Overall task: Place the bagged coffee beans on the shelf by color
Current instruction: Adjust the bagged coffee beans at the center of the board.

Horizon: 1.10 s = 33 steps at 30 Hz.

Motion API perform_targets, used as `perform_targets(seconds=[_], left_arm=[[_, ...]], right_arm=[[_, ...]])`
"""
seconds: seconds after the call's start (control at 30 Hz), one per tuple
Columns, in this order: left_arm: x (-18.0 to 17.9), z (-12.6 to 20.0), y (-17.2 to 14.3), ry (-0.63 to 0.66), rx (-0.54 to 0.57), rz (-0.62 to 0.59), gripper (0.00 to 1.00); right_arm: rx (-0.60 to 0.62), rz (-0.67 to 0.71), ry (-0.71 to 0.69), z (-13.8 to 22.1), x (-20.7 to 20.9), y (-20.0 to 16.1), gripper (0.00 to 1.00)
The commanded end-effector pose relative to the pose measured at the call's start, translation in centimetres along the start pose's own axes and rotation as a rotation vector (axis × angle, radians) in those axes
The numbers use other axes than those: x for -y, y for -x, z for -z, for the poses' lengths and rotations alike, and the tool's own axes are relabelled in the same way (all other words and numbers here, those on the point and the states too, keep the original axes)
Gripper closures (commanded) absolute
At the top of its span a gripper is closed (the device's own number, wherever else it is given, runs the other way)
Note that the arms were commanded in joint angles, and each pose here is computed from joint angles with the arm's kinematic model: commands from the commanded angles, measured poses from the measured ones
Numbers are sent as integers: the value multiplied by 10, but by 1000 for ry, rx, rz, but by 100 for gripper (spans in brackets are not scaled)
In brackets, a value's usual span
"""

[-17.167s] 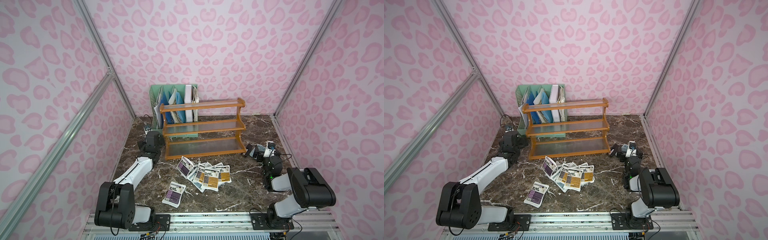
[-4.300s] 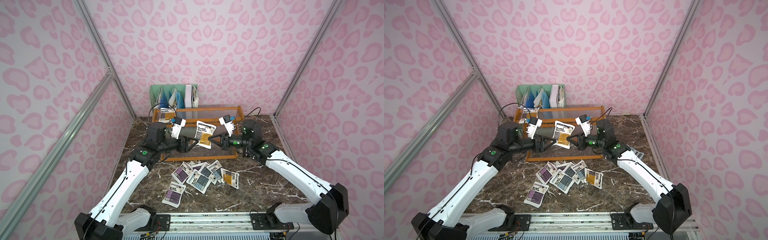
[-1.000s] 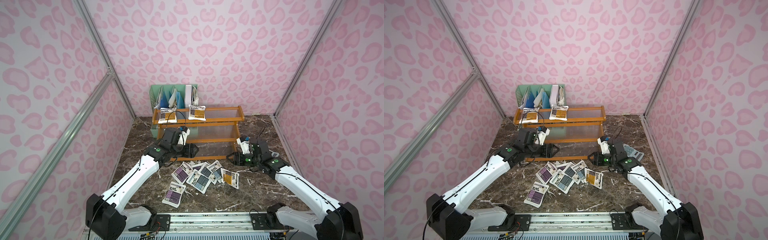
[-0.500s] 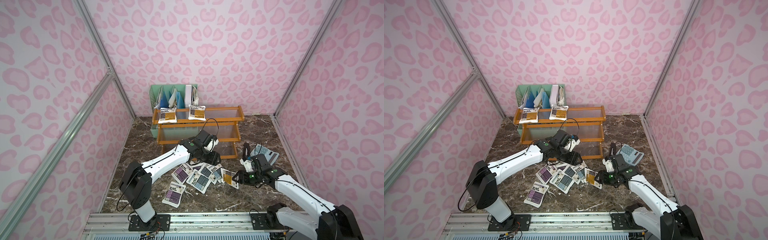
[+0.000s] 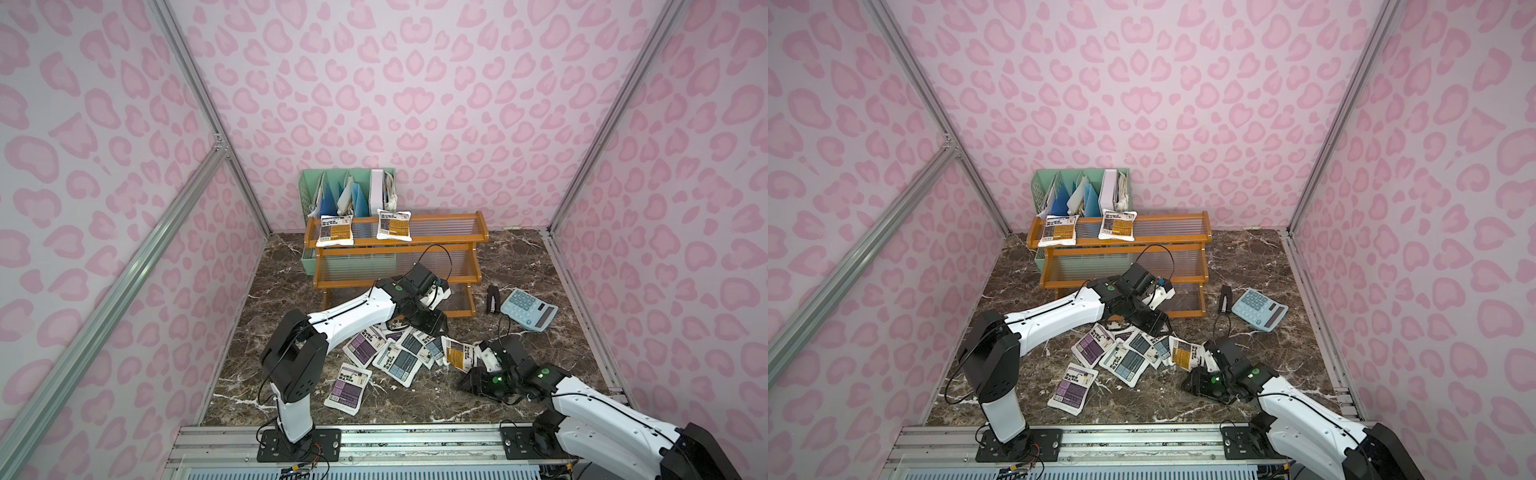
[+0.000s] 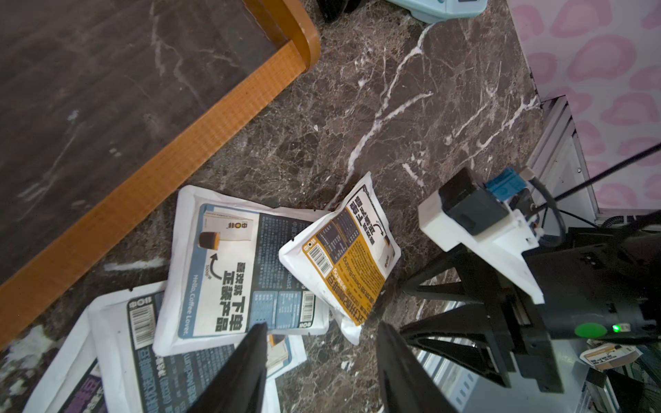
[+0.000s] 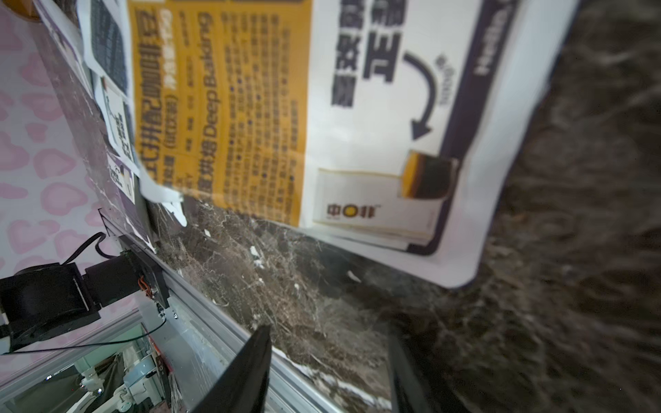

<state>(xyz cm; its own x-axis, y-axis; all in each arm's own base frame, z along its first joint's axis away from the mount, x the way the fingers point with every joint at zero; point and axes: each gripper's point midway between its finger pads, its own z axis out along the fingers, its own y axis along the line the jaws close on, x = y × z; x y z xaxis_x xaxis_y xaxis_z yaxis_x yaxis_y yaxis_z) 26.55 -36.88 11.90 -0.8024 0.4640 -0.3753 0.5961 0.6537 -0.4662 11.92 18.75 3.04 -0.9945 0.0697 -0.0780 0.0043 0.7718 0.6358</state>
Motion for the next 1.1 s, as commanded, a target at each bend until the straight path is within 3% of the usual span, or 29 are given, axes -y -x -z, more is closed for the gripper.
perform_targets(seconds=[0.0, 0.17, 0.33, 0.6, 0.83, 1.07], left_arm=[[-4, -6, 14, 15, 39, -2, 48], [-4, -20, 37, 7, 77, 5, 48], [-5, -36, 39, 2, 72, 3, 52], [-4, -60, 23, 8, 46, -4, 57], [-14, -73, -13, 4, -6, 39, 59], [-3, -62, -28, -59, -18, 71, 61]], right_arm=[[29, 10, -19, -1, 5, 5, 44], [10, 13, -8, -4, 13, 6, 44], [11, 70, -6, -3, 14, 7, 44], [31, 124, 7, 8, 17, 22, 43], [1, 119, 25, 5, 17, 20, 43], [137, 127, 36, 23, 6, 58, 44]])
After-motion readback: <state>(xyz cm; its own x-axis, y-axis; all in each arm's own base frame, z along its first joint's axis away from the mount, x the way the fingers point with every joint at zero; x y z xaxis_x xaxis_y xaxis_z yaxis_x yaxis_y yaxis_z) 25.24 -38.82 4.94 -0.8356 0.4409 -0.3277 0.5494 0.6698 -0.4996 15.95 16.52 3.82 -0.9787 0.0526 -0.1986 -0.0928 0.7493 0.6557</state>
